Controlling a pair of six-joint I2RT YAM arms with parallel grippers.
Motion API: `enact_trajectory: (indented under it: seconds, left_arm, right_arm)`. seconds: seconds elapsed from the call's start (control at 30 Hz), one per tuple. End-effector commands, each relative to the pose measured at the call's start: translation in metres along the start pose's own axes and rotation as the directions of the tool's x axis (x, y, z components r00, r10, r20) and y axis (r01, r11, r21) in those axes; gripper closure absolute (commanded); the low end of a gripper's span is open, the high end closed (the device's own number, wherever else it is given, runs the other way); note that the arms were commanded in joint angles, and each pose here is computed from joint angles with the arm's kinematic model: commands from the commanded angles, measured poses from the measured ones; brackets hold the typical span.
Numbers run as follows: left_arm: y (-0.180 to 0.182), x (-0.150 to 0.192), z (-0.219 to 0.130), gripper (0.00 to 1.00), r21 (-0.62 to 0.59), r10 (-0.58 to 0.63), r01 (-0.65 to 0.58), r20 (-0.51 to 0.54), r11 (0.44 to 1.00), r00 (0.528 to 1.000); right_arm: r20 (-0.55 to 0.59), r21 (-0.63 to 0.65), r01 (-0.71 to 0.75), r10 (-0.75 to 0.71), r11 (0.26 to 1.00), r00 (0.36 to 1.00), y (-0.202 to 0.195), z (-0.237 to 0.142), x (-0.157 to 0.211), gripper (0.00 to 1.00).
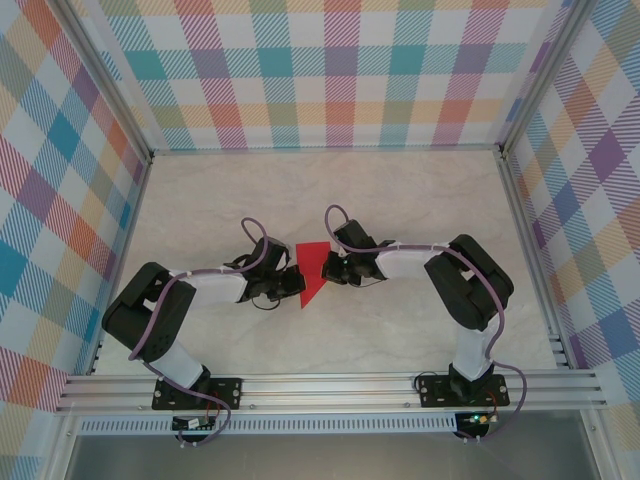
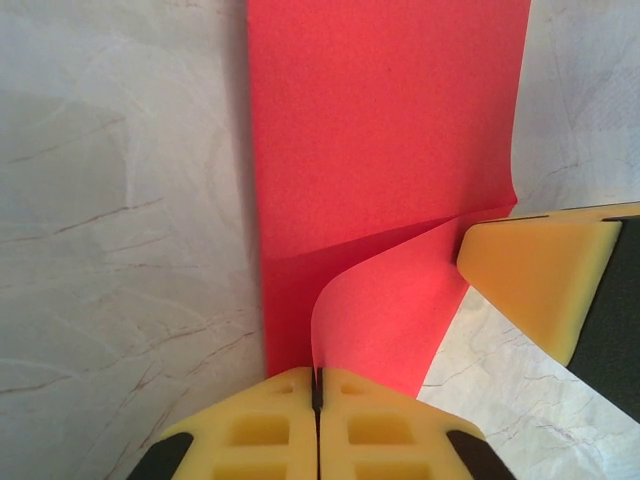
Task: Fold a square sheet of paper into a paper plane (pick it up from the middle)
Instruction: Third fold the triangle at the center of the table.
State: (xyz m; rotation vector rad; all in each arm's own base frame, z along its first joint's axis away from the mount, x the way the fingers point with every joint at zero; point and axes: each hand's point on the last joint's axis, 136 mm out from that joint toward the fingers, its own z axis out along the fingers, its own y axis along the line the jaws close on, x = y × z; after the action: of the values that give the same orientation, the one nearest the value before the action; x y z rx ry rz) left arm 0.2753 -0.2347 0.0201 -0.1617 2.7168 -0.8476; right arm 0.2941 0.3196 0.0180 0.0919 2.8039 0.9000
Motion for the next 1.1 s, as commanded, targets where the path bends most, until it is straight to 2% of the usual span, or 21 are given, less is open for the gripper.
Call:
enact_trajectory:
  seconds: [0.0,0.17,0.33,0.43,0.53,0.67,0.8,1.07]
  left_arm:
    - [0.008,0.000,-0.009,0.88,-0.082,0.013,-0.013,0.008,0.997,1.000]
    - [-0.004,-0.014,-0.035,0.73,-0.084,0.039,-0.032,0.079,0.996,0.996]
    - [-0.030,-0.013,-0.050,0.66,0.034,0.060,-0.064,0.096,0.997,0.994]
    - [-0.044,-0.007,-0.049,0.68,0.119,0.056,-0.065,0.083,0.991,0.995]
    - [-0.048,0.000,-0.039,0.76,0.147,0.053,-0.060,0.054,0.987,0.997]
    - [-0.038,0.010,-0.025,0.87,0.121,0.035,-0.035,0.003,0.992,0.999]
    - [-0.025,0.024,-0.015,0.92,0.090,0.013,-0.008,-0.060,0.996,0.998]
    - [-0.005,0.044,-0.006,0.97,0.025,-0.014,0.018,-0.141,1.000,0.990]
  right_arm:
    - [-0.026,0.116,-0.039,0.042,0.993,0.999,-0.033,0.004,0.014,0.98]
    - [-0.028,0.112,-0.038,0.041,0.993,0.999,-0.032,0.004,0.014,0.98]
    - [-0.030,0.105,-0.041,0.045,0.994,0.999,-0.031,0.004,0.014,0.98]
    - [-0.034,0.106,-0.045,0.049,0.993,0.998,-0.032,0.004,0.015,0.98]
    - [-0.036,0.105,-0.049,0.053,0.993,0.998,-0.032,0.005,0.015,0.98]
    - [-0.039,0.108,-0.058,0.062,0.992,0.997,-0.032,0.006,0.016,0.98]
    - [-0.036,0.109,-0.067,0.071,0.992,0.997,-0.032,0.006,0.015,0.98]
    - [-0.033,0.108,-0.072,0.076,0.992,0.997,-0.031,0.005,0.014,0.98]
